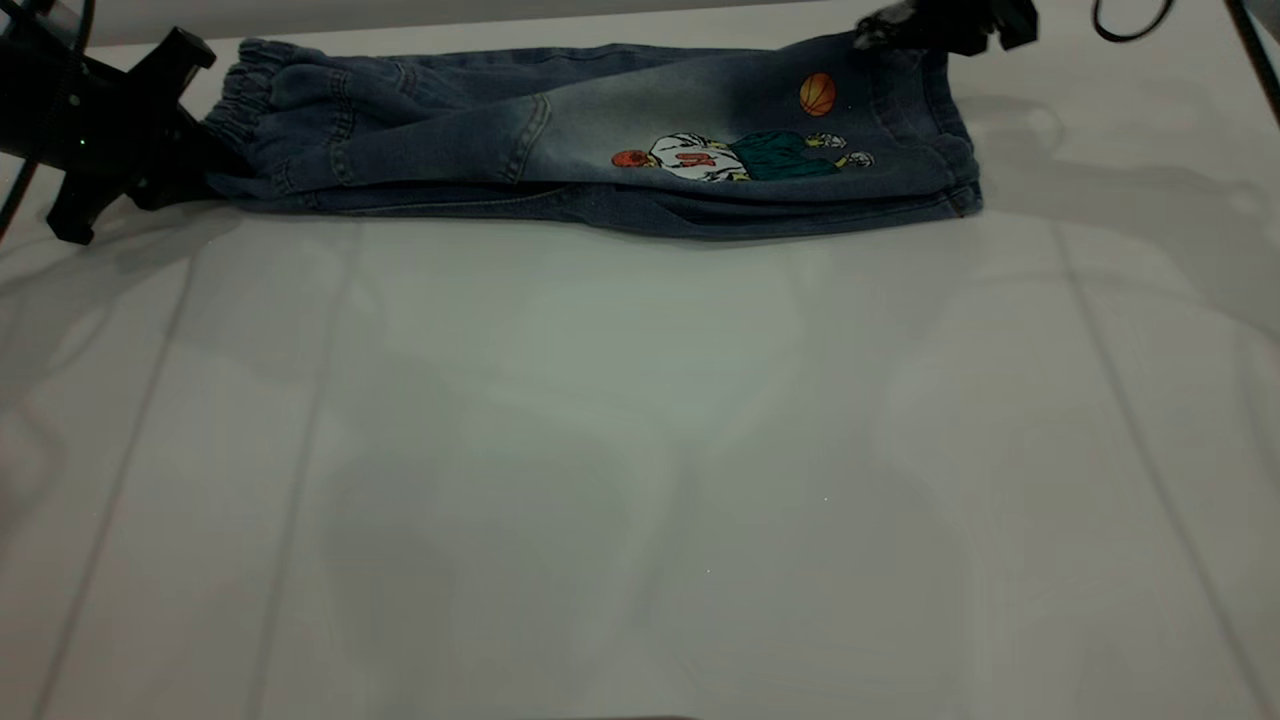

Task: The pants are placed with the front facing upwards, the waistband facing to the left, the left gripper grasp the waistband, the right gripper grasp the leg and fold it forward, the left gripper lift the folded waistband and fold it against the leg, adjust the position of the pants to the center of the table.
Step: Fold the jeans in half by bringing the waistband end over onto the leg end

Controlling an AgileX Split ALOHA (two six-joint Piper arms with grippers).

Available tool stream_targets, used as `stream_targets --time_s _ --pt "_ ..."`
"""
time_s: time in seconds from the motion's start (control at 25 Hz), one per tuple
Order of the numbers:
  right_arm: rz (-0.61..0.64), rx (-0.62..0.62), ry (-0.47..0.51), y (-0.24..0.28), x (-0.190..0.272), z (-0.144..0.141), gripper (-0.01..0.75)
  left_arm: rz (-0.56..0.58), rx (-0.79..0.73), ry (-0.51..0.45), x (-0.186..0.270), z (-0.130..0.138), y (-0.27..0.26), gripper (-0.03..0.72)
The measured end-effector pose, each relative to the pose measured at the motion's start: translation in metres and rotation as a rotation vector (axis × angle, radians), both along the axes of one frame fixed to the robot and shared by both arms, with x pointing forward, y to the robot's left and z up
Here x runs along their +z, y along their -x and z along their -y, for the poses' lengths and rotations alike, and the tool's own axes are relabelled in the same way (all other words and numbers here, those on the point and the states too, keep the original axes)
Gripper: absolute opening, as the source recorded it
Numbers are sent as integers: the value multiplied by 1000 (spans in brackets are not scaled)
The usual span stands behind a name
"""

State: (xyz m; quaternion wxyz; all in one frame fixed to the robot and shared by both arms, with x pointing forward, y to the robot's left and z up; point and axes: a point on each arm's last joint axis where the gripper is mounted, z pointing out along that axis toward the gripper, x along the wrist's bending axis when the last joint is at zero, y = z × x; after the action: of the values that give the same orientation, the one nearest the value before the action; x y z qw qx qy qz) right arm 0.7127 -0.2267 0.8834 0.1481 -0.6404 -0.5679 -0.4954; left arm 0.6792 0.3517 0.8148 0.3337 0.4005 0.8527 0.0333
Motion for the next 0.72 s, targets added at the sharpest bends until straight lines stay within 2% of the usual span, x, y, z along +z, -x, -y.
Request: stream_targets --time_s 0.24,0.52,0.72 --pt "34 17 59 -6 9 -36 508 40 -56 1 14 3 -1 57" --pt "65 4 128 -5 9 -70 508 169 -188 -7 73 12 -2 56" --pt "89 -9 166 -7 5 -89 501 258 -319 2 119 29 3 55"
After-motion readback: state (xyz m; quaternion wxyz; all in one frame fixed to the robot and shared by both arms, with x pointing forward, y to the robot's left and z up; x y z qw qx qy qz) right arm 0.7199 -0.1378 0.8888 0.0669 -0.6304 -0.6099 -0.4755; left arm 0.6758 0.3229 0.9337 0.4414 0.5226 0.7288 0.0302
